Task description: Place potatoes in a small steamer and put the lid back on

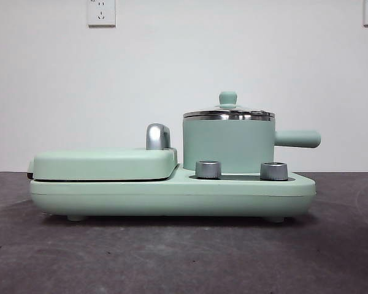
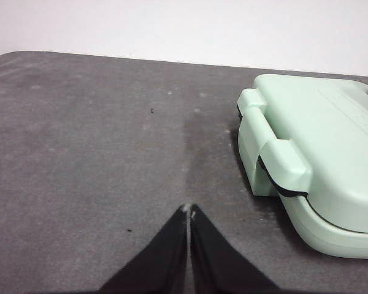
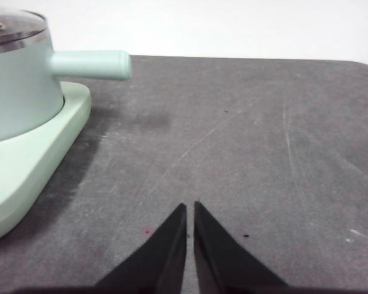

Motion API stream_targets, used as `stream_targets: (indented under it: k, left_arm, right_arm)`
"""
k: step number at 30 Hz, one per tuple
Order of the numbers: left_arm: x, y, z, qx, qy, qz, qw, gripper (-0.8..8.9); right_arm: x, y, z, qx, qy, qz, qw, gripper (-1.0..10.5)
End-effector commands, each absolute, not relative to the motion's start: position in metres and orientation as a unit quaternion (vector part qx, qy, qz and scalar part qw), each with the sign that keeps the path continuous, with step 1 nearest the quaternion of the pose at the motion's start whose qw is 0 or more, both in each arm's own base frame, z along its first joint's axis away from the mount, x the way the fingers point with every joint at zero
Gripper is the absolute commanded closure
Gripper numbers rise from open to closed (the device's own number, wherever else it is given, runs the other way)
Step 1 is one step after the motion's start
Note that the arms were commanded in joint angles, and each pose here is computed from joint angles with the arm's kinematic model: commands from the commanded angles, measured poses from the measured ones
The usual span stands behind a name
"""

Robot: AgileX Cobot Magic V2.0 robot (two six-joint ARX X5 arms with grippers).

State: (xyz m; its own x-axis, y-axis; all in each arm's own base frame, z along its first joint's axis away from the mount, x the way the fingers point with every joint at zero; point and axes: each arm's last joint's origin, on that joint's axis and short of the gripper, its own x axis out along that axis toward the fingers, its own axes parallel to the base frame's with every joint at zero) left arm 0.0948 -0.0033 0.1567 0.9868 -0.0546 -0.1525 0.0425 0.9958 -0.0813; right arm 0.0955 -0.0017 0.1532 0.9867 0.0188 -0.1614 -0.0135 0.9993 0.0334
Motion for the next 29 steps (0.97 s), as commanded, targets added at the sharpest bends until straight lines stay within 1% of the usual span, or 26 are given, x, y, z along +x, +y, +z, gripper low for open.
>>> stream_targets:
  k: [1,8,29]
  left_arm:
    - [0.0956,-0.0033,0.1497,-0.037,0.089,-0.024,0.995,8.08]
    - [0.0955,-0.0033,0.1497,-0.037,0.089,-0.023,0.995,8.08]
    - [0.0955,-0.0033,0.1497,-0.037,0.089,-0.023,0.995,8.08]
  right_arm:
    - [0.0959,-0.0019,0.1504,0.026,0.082,0.006,0.996,9.3]
    - [0.0961,-0.0019,0.1523,0.025,0.074,0.006,0.997,9.3]
    - [0.0961,-0.0019,0.1522,0.025,0.074,0.006,0.997,9.3]
